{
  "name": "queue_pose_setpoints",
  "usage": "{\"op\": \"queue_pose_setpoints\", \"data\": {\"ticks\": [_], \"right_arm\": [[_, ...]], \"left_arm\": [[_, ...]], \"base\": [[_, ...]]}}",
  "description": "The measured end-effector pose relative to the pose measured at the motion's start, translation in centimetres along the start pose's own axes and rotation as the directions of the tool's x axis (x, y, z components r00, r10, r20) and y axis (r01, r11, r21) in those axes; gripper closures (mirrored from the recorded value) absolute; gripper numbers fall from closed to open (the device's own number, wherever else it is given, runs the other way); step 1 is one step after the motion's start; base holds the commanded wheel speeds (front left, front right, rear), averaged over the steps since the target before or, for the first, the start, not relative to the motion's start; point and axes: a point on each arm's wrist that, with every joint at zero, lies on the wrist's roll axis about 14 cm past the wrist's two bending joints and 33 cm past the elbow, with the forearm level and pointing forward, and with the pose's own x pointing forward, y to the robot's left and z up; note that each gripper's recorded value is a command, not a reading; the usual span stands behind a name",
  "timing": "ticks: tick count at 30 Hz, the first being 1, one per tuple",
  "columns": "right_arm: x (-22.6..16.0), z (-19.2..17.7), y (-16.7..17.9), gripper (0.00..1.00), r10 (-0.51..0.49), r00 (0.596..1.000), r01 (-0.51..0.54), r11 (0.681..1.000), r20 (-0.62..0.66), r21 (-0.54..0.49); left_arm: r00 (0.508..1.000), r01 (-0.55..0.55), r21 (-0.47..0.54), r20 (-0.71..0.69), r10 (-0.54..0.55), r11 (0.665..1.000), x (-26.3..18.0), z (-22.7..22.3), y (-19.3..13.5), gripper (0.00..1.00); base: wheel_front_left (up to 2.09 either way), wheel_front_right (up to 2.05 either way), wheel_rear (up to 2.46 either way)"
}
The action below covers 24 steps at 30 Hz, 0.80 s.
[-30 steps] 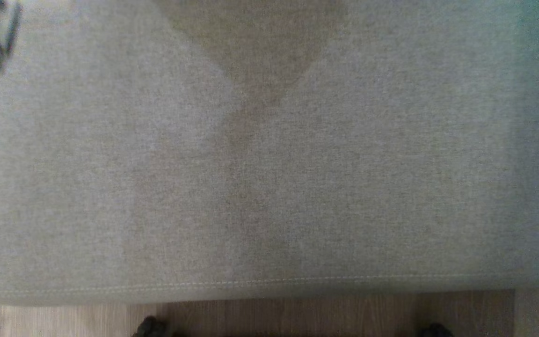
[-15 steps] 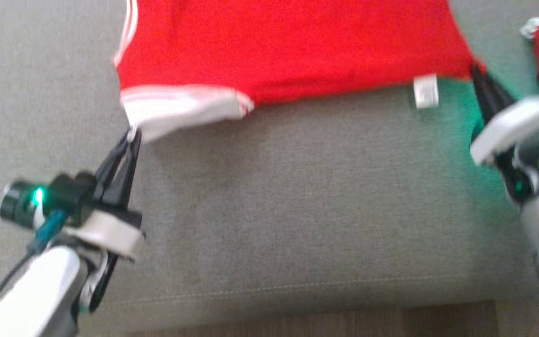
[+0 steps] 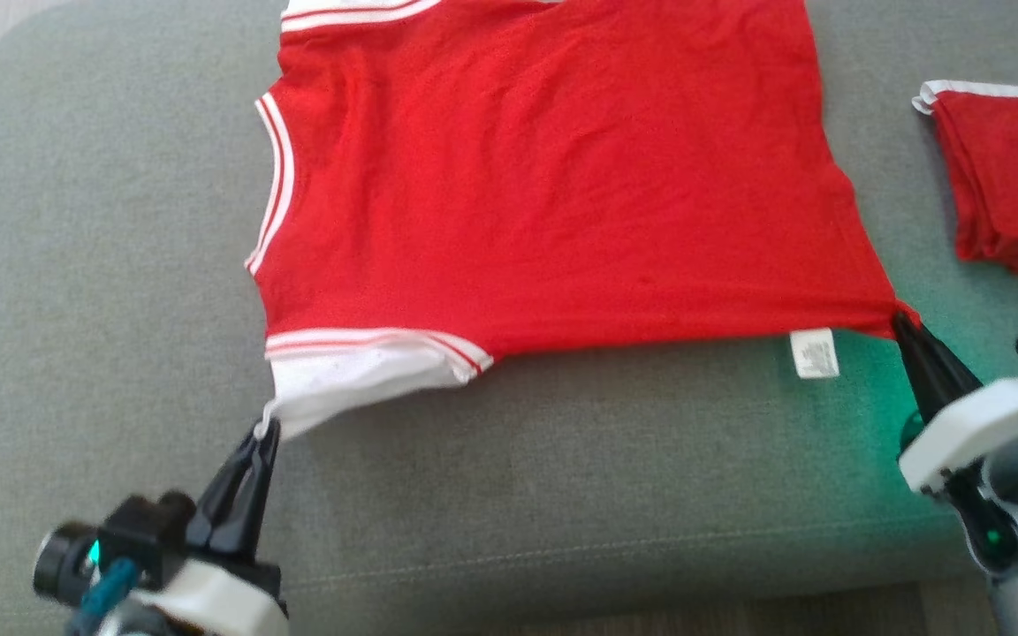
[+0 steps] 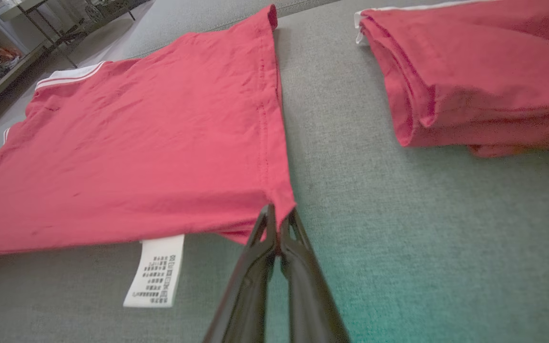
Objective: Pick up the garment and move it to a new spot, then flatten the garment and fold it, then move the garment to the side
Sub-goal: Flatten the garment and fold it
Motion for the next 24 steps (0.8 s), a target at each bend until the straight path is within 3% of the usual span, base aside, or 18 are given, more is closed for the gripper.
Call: {"op": "queue_pose_setpoints", "data": {"ticks": [12,24], "right_arm": [[-2.8,-0.7,-0.7,1.00,-0.047,0.997,0.048,0.999,-0.065,0.006],[1.8,3.1,2.3,1.00,0.023,1.000,-0.023,1.000,-0.010,0.014]], "left_arm": [[0.998,0.019,-0.090,-0.055,-0.024,0.996,-1.4,-1.0,-1.8,1.00],[0.990,0.069,-0.002,0.127,-0.068,0.998,5.1,5.1,-0.6,1.00]], "base": [[0.00,0.00,0.00],[0.00,0.00,0.00]]}}
